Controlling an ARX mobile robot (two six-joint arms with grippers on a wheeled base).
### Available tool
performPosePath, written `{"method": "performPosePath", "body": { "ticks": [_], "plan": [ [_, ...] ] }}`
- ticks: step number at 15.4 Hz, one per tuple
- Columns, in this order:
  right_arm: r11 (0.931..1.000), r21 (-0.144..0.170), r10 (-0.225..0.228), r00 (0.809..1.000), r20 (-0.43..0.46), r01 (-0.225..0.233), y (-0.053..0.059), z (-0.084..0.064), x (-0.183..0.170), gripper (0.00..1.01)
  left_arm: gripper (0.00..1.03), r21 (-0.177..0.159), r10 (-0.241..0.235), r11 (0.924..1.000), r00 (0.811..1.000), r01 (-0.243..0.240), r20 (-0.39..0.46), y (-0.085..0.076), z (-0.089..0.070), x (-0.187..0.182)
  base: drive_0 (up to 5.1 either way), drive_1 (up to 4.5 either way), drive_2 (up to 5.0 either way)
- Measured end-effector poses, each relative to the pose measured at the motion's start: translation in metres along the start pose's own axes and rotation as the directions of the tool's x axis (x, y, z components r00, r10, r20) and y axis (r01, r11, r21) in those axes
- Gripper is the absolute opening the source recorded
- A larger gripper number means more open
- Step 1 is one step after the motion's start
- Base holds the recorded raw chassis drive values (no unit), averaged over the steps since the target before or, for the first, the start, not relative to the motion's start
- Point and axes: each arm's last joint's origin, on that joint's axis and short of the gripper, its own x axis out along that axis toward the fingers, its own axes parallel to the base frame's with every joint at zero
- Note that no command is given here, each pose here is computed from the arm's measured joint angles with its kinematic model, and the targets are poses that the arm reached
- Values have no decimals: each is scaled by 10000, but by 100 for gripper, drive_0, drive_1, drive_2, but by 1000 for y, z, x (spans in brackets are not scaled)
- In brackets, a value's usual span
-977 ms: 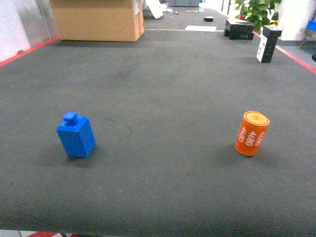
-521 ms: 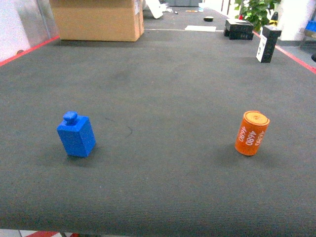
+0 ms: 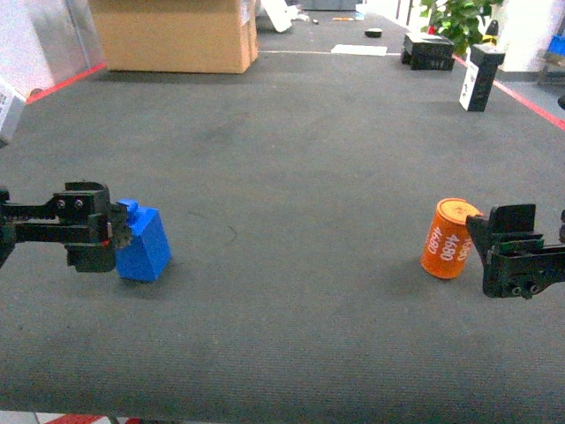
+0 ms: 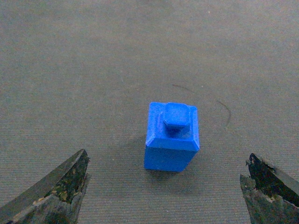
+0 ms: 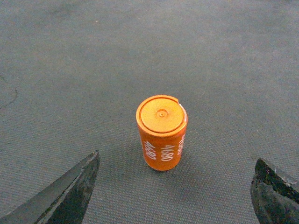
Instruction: Sort blue parts and orange caps into right shelf containers
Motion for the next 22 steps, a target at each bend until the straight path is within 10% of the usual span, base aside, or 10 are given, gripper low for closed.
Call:
{"method": "performPosePath", "body": {
  "ticks": [22],
  "plan": [
    [9997,239,82,9920,-1256,-52,5,-27,89,98,98,46,63,10000,9915,-57,-1298,-4,-34,92,0,0,0]
  ]
}}
